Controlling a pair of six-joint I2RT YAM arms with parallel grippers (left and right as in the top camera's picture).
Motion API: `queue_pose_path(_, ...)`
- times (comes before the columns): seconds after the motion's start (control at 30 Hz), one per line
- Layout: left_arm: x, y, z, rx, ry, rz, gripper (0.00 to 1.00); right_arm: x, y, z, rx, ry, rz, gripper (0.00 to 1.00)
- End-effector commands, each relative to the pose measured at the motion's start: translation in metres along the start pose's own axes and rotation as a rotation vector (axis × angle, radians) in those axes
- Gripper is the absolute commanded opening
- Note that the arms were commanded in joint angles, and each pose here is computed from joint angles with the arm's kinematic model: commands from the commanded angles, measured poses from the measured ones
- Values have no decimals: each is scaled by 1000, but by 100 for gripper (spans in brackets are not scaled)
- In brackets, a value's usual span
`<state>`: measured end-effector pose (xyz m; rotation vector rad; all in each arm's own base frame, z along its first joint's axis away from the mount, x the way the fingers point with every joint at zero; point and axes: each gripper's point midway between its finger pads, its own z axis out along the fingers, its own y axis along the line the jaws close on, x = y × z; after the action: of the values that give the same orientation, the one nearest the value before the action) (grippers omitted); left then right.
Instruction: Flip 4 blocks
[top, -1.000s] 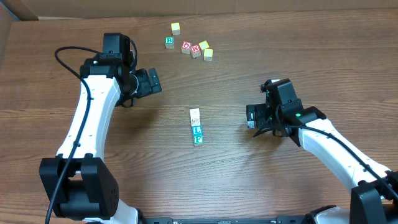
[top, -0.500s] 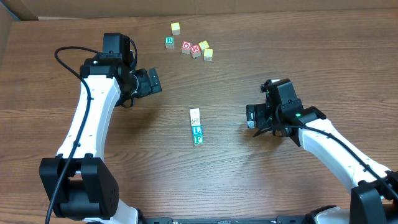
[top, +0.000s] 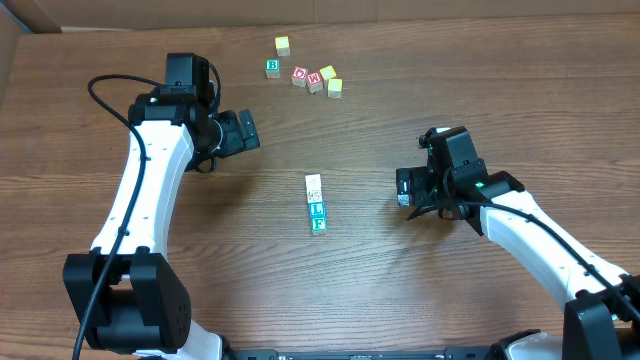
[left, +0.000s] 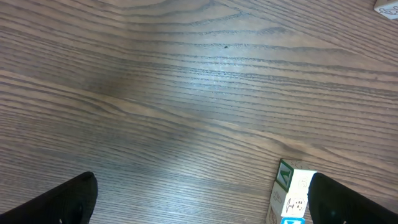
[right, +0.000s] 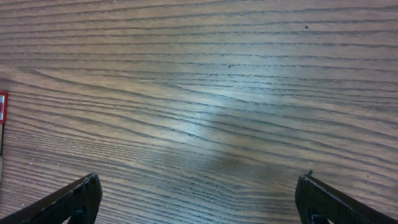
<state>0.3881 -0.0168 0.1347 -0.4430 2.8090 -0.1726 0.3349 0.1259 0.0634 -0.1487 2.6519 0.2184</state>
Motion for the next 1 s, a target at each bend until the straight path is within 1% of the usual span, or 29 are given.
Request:
queue_pose_path(0.0,0,-3,1,5,0,26,100,-7,1,-5,-11,-27,-10,100)
queue_pose_path(0.77,0,-3,1,5,0,26,99,-6,1,-4,-10,-22,-10,100)
queue_pose_path(0.97,0,-3,1,5,0,26,100,-18,4,-22,-24,-83,-11,100)
